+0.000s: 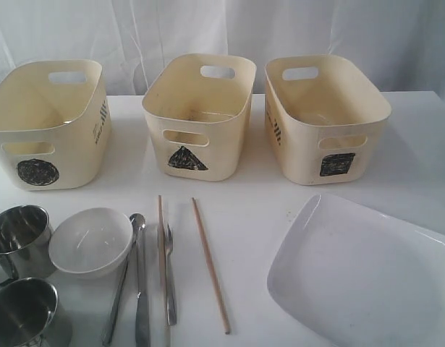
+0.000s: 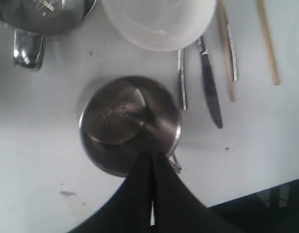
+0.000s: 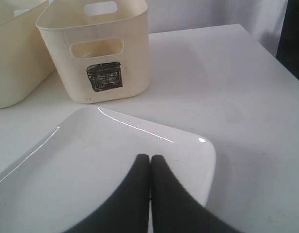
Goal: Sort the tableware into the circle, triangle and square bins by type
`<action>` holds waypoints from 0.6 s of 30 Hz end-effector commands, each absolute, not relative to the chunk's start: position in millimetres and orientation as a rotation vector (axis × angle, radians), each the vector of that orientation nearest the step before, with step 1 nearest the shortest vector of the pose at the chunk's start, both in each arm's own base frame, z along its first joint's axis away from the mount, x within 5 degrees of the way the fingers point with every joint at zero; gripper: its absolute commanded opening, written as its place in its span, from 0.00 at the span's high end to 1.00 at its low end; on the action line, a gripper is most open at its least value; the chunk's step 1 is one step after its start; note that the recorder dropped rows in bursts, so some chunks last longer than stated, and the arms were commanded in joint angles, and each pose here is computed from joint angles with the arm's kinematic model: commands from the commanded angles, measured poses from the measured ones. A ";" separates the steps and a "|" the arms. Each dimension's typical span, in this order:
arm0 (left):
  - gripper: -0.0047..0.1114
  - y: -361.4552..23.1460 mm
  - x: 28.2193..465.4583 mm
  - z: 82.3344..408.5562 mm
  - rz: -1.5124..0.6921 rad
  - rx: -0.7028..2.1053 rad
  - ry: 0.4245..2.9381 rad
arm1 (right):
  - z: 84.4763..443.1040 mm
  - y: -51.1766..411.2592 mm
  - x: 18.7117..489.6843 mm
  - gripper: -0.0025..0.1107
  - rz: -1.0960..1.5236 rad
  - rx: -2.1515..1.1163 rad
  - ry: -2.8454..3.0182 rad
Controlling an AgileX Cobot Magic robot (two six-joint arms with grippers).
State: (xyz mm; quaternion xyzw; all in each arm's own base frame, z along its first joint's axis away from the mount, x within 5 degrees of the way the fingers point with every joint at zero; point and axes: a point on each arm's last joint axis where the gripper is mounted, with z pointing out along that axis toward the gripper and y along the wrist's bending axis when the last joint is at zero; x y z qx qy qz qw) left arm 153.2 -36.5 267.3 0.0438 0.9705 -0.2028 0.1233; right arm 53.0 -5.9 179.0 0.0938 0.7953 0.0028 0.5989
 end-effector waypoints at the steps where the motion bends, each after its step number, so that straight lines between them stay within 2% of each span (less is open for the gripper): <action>1: 0.96 -30.7 147.8 250.9 -0.484 0.074 2.824 | 181.6 -5.7 53.0 0.98 0.008 0.209 1.822; 4: 0.96 -28.8 151.4 250.9 -0.431 0.162 2.777 | 181.6 -5.7 53.0 0.98 0.008 0.209 1.822; 6: 0.91 -28.5 152.4 251.1 -0.408 0.245 2.753 | 181.6 -5.7 53.0 0.98 0.008 0.209 1.822; 9: 0.75 -28.6 151.8 250.9 -0.408 0.266 2.756 | 181.6 -5.7 53.0 0.98 0.008 0.209 1.822; 14: 0.35 -30.4 149.3 243.7 -0.448 0.222 2.772 | 181.6 -5.7 53.0 0.98 0.008 0.209 1.822; 16: 0.28 -29.9 148.8 238.3 -0.444 0.194 2.770 | 181.6 -5.7 53.0 0.98 0.008 0.209 1.822; 18: 0.28 -29.4 147.6 232.5 -0.437 0.181 2.770 | 181.6 -5.7 53.0 0.98 0.008 0.209 1.822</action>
